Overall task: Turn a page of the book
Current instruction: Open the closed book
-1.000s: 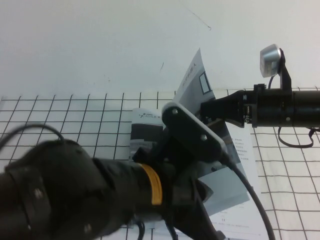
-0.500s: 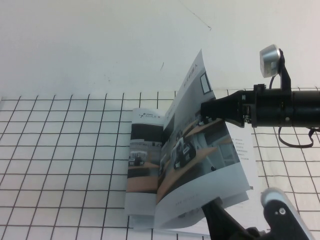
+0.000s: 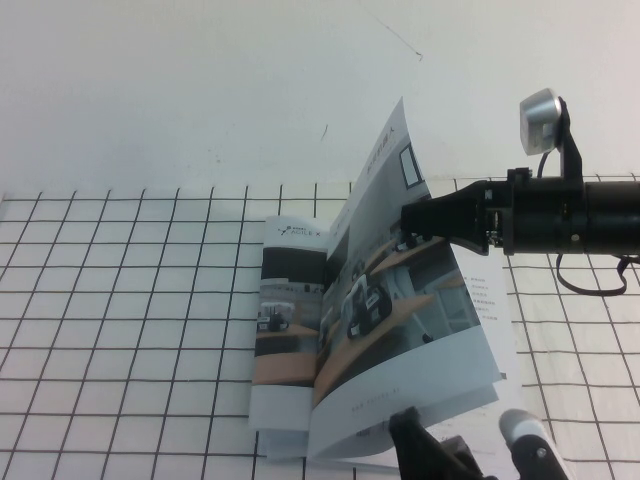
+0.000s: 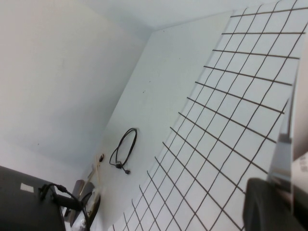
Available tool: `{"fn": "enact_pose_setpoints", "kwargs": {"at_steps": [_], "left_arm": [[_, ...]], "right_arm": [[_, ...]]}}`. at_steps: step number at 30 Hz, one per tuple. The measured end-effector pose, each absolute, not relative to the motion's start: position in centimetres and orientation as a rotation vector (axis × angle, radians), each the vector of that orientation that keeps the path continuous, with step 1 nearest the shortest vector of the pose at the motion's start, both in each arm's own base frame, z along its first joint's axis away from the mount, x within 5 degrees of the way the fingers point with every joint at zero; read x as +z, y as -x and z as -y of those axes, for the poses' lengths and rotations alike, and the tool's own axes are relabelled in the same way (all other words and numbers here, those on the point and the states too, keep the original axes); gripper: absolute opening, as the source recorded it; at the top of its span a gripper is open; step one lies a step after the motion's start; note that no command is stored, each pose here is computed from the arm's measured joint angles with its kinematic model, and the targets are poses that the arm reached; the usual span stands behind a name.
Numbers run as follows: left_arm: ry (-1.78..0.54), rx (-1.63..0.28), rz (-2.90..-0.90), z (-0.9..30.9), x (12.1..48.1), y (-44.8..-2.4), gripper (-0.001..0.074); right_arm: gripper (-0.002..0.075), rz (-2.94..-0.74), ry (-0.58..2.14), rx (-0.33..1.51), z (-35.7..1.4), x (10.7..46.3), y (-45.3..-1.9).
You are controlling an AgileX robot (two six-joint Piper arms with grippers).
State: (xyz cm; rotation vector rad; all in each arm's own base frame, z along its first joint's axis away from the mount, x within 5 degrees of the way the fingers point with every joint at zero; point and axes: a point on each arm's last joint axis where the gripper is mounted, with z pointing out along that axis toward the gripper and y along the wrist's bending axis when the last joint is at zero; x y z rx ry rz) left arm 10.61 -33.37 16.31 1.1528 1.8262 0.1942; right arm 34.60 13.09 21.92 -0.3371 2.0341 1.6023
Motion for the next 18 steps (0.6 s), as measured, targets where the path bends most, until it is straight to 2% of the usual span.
{"fn": "enact_pose_setpoints", "kwargs": {"at_steps": [6,14,16,18], "left_arm": [[-1.000,0.329,-1.825,32.4,16.5,-12.1,-0.0003],[-0.899,0.395,-1.853,31.3,16.6,-14.1,-0.0003],[-0.894,0.395,-1.854,31.3,16.7,-14.1,-0.0003],[-0.891,0.400,-1.852,31.3,16.7,-14.1,-0.0003]], "right_arm": [[0.0009,-2.023,0.348,1.615,-13.1,22.0,-34.5],[0.0015,-1.970,0.362,1.607,-13.1,22.5,-34.8],[0.0039,-1.962,0.372,1.604,-13.2,22.5,-34.8],[0.0104,-1.951,0.394,1.590,-13.1,22.5,-34.8]]}}
